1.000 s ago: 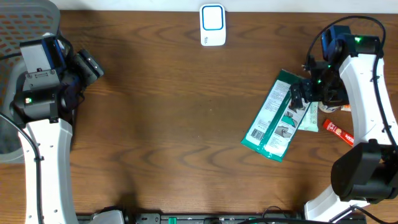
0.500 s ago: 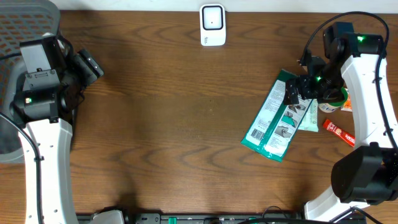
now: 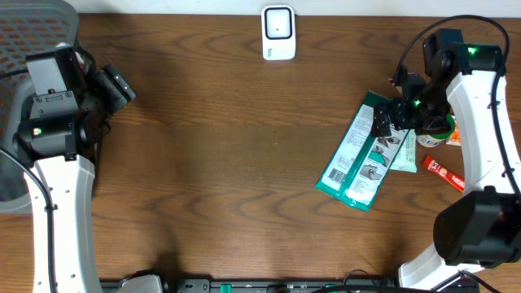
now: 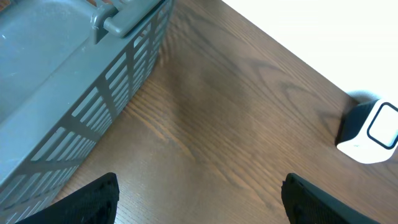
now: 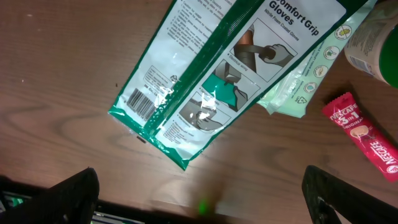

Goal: Scan the item barcode

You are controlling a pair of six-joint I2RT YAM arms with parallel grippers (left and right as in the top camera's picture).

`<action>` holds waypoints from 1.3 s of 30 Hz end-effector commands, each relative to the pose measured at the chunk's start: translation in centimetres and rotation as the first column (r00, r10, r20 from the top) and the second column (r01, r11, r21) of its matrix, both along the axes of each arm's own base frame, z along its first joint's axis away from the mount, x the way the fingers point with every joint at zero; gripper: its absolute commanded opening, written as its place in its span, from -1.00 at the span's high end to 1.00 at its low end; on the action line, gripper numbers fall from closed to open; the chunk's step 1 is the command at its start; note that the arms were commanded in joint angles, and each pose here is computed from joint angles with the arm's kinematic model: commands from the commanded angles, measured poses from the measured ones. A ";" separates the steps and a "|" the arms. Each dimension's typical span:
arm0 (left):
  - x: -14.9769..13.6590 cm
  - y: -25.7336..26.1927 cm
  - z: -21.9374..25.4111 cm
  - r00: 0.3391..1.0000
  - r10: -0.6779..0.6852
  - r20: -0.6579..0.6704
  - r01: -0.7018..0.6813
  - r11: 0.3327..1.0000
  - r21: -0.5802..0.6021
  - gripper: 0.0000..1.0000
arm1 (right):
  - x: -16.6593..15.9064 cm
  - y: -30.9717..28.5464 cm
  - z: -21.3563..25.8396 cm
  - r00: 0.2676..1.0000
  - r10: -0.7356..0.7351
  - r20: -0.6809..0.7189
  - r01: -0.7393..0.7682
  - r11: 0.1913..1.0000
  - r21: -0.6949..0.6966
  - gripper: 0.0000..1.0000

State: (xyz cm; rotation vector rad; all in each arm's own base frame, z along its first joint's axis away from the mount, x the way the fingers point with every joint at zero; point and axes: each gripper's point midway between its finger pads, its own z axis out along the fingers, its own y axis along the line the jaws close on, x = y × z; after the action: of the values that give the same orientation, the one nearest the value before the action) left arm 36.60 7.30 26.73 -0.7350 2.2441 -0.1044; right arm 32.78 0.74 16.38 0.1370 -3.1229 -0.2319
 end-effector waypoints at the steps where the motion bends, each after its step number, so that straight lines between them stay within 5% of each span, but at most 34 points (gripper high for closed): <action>1: 0.1 0.4 0.0 1.000 0.010 0.000 -0.010 1.000 0.008 -0.68 | 0.2 0.3 1.2 0.999 0.017 0.045 -0.018 1.000 0.012 -0.99; 9: 0.1 0.4 0.0 1.000 0.010 0.000 -0.010 1.000 0.008 -0.68 | -0.3 0.4 3.2 0.994 0.018 0.107 -0.019 1.000 0.008 -0.99; 14: 0.1 0.4 0.0 1.000 0.011 0.000 -0.011 1.000 0.008 -0.68 | -0.5 -0.1 8.7 0.939 0.037 0.341 -0.025 0.999 -0.039 -0.98; 20: 0.1 0.4 0.0 1.000 0.011 0.000 -0.011 1.000 0.008 -0.68 | -1.0 0.0 20.2 0.651 0.051 0.758 0.003 0.998 -0.070 -0.99; 27: 0.1 0.4 0.0 1.000 0.011 0.000 -0.011 1.000 0.008 -0.68 | -7.3 0.3 27.8 0.337 0.086 0.937 0.025 0.995 -0.100 -0.98; 32: 0.1 0.4 0.0 1.000 0.011 0.000 -0.011 1.000 0.008 -0.68 | -12.3 0.5 26.8 0.238 0.123 0.963 0.027 0.991 -0.134 -0.98; 39: 0.1 0.4 0.0 1.000 0.011 0.000 -0.011 1.000 0.008 -0.68 | -15.9 1.1 19.3 0.234 0.165 0.958 -0.003 0.986 -0.169 -0.99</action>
State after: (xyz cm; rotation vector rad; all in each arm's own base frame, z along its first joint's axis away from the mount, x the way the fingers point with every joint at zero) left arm 36.60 7.30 26.73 -0.7350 2.2441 -0.1044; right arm 17.19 1.59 37.83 0.6541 -4.3984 0.1697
